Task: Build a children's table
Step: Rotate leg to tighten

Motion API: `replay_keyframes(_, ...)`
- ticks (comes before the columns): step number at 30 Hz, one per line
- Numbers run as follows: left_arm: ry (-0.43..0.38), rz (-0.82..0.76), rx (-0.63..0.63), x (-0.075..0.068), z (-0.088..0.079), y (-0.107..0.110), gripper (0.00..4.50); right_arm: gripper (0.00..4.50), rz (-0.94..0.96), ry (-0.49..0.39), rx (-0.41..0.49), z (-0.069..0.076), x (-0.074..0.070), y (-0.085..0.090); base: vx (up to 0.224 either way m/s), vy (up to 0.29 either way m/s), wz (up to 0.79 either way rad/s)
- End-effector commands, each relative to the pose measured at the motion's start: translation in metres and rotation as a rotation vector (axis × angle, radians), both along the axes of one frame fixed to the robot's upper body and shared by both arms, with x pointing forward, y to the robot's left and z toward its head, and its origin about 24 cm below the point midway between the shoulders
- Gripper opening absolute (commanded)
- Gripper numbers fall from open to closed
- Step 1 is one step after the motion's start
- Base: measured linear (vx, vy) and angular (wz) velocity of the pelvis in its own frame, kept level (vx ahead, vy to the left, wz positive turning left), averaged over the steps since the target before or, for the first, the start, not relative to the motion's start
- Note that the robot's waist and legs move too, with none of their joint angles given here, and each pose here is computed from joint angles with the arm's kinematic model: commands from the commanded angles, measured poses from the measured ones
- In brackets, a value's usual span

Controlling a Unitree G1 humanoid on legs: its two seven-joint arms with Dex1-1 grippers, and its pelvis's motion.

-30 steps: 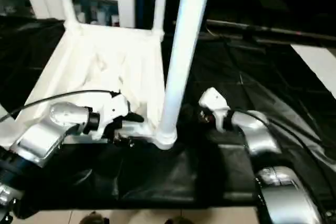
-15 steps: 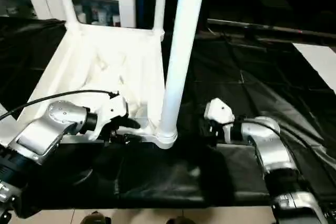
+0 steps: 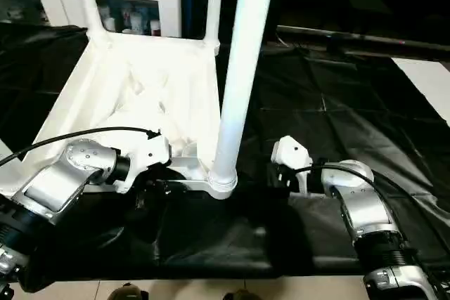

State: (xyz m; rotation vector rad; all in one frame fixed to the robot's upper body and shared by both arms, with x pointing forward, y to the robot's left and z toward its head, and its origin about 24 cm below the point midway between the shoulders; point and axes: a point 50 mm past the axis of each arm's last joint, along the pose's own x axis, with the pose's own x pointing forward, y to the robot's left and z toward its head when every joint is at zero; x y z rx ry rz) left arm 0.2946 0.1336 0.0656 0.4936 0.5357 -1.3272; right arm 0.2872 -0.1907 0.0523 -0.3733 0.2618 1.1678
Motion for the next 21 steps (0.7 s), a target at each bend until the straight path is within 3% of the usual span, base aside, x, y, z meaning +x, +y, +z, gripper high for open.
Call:
replay_keyframes(1,-0.004,-0.010,0.004,0.001,0.002,-0.002,0.44,3.30,0.001,-0.010,-0.009,0.004,-0.001,-0.003,0.000,0.000,0.00)
replay_keyframes(4,0.008,-0.011,0.006,-0.001,0.000,-0.001,0.24,3.30,0.006,0.003,0.000,0.003,-0.002,-0.002,0.000,0.000,0.00)
replay_keyframes(5,0.012,-0.006,0.005,-0.002,-0.002,0.000,0.04,3.57,-0.002,0.025,0.024,0.003,-0.002,-0.001,0.000,0.000,0.00)
replay_keyframes(9,0.020,0.001,0.002,-0.003,-0.005,0.000,0.00,3.69,-0.017,0.053,0.059,0.003,-0.002,0.000,0.000,0.000,0.00)
replay_keyframes(10,0.024,0.002,0.002,-0.005,-0.007,-0.002,0.00,3.94,-0.016,0.067,0.073,0.003,-0.001,0.001,0.000,0.000,0.00)
replay_keyframes(12,0.033,0.011,-0.002,-0.008,-0.014,-0.009,0.00,4.03,0.011,0.085,0.086,0.003,-0.003,0.005,0.000,0.000,0.00)
replay_keyframes(16,0.009,0.058,-0.028,-0.006,-0.019,-0.023,0.00,4.38,0.008,0.030,0.040,0.000,0.002,0.013,0.000,0.000,0.00)
replay_keyframes(21,0.000,0.076,-0.060,-0.002,-0.017,-0.032,0.00,4.38,-0.015,0.017,0.048,-0.002,0.009,0.023,0.000,0.000,0.00)
